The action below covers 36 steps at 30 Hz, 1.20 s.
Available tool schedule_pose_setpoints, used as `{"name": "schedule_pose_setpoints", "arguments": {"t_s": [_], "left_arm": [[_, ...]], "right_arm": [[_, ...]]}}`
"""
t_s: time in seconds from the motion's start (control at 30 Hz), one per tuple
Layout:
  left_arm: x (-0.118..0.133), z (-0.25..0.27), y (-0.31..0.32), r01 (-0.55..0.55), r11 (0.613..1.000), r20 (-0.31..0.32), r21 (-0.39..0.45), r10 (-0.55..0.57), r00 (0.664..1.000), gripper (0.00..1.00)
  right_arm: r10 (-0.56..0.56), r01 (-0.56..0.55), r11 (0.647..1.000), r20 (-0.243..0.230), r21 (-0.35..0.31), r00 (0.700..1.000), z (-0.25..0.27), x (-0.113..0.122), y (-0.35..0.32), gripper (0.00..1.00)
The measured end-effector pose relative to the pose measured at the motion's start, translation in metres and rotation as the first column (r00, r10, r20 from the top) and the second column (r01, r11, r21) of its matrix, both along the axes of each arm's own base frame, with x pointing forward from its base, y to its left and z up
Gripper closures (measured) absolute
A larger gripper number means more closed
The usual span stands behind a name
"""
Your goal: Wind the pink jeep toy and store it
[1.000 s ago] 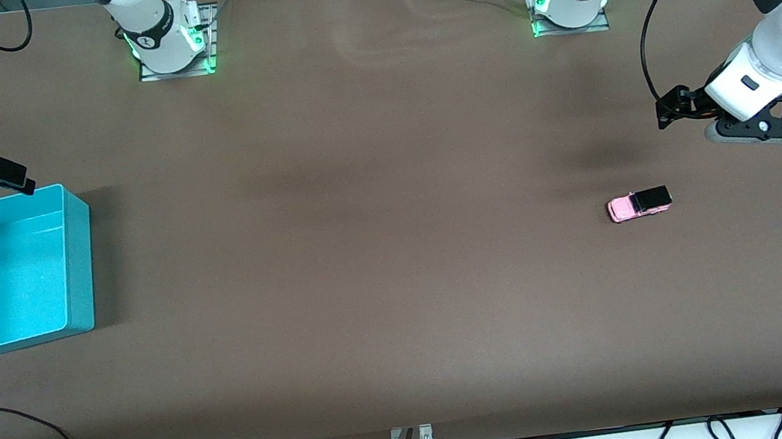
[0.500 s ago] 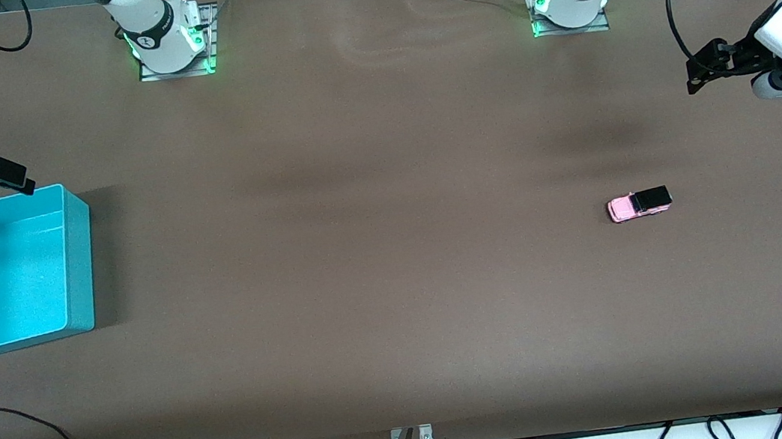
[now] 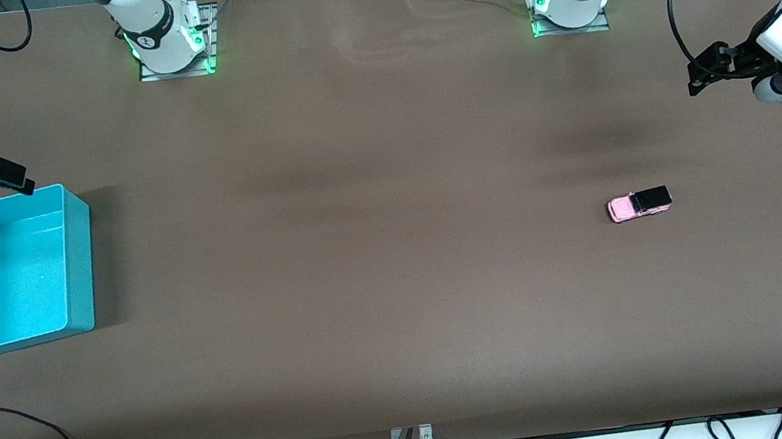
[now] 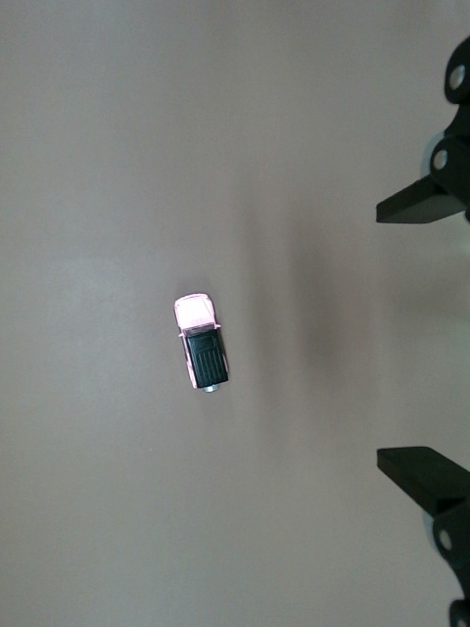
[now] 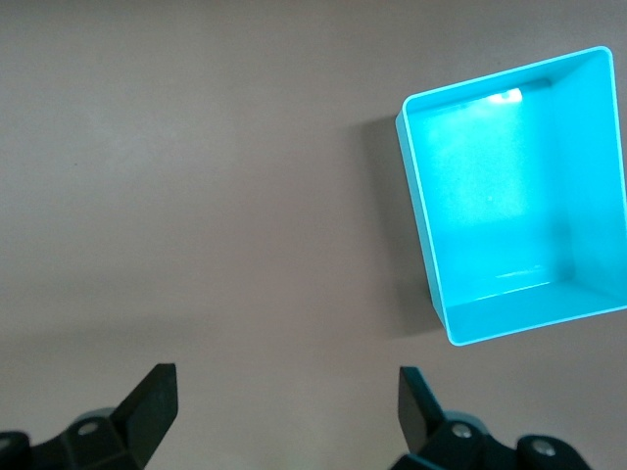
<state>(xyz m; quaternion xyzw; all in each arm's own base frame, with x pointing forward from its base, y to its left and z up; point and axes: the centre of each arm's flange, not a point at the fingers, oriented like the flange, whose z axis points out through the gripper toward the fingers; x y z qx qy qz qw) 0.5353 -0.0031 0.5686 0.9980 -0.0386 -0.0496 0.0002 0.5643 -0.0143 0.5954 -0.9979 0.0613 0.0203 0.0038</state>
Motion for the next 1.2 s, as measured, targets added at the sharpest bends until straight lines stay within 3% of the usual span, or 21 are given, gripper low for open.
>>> {"name": "schedule_pose_setpoints", "arguments": {"t_s": [0.17, 0.43, 0.83, 1.03, 1.2], "left_arm": [[0.008, -0.018, 0.003, -0.008, 1.0, -0.018, -0.002, 0.008, 1.0, 0.0], [0.03, -0.073, 0.005, -0.014, 1.0, 0.013, -0.007, 0.015, 1.0, 0.0], [0.03, -0.167, 0.005, -0.007, 1.0, 0.035, -0.012, 0.008, 0.999, 0.0], [0.028, -0.212, 0.01, 0.124, 0.992, 0.081, -0.017, -0.122, 0.989, 0.0], [0.023, -0.245, 0.015, 0.323, 0.946, 0.078, -0.026, -0.32, 0.944, 0.0]], "right_arm": [[0.002, -0.002, 1.0, -0.001, 0.0, 1.0, 0.0, 0.0, 0.0, 0.0], [0.015, -0.015, 1.0, -0.003, 0.001, 1.0, -0.002, 0.001, 0.0, 0.0], [0.018, -0.018, 1.0, -0.014, 0.001, 1.0, -0.007, 0.003, 0.0, 0.0], [0.018, -0.018, 1.0, -0.018, 0.001, 1.0, -0.01, 0.004, 0.0, 0.0], [0.018, -0.018, 1.0, -0.018, 0.001, 1.0, -0.01, 0.004, 0.0, 0.0]]}}
